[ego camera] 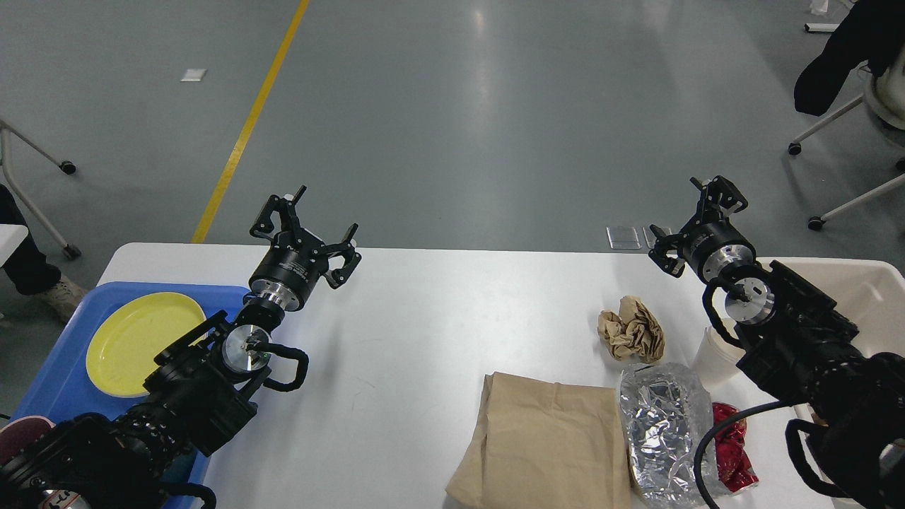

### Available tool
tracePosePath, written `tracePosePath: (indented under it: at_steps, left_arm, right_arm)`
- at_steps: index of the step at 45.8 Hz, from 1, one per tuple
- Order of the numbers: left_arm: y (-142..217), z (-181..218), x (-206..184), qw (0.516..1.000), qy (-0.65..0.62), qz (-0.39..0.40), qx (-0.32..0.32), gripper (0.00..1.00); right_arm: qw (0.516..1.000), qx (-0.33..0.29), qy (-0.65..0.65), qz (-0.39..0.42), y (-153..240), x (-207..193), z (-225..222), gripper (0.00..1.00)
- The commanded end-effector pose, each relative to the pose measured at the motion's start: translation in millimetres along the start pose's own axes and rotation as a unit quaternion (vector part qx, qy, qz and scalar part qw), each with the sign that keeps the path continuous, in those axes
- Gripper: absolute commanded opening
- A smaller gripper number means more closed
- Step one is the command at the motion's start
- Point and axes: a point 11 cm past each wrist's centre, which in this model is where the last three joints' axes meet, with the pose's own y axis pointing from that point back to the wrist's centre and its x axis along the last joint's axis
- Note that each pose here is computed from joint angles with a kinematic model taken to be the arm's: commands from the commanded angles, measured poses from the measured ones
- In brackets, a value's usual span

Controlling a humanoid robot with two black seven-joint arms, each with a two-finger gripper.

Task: Tidy desktop

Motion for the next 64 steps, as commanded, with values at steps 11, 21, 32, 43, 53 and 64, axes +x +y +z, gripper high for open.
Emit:
tracePosePath:
  at_steps: [11,21,32,43,53,64]
  left_arm:
    - [0,-1,0,1.0,0.0,0.0,0.001,0.98]
    - [0,-1,0,1.0,0.001,0.0,0.0,0.98]
    - [0,-1,0,1.0,0.0,0.0,0.001,0.98]
    - [0,-1,0,1.0,0.001,0.0,0.0,0.98]
    - [0,0,0,1.0,0.0,0.0,0.0,0.98]
    - [0,0,0,1.0,0.0,0.0,0.0,0.98]
  right_arm:
    - [1.0,-0.003,-0.003,0.006,2,4,4,1.0]
    - [1.0,0.007,-0.003,-0.009,-3,-8,-6,1.0]
    - [0.998,0.036,0.002,-0.047,-13,-44,-38,1.0]
    - [0.997,0.067,0.016,-0.037,-12,-40,-80,1.0]
    - [0.99,0.095,0.098,0.02,11,20,-142,1.0]
    - [0.957,0.067,0.27,0.087,50,84,-199,1.0]
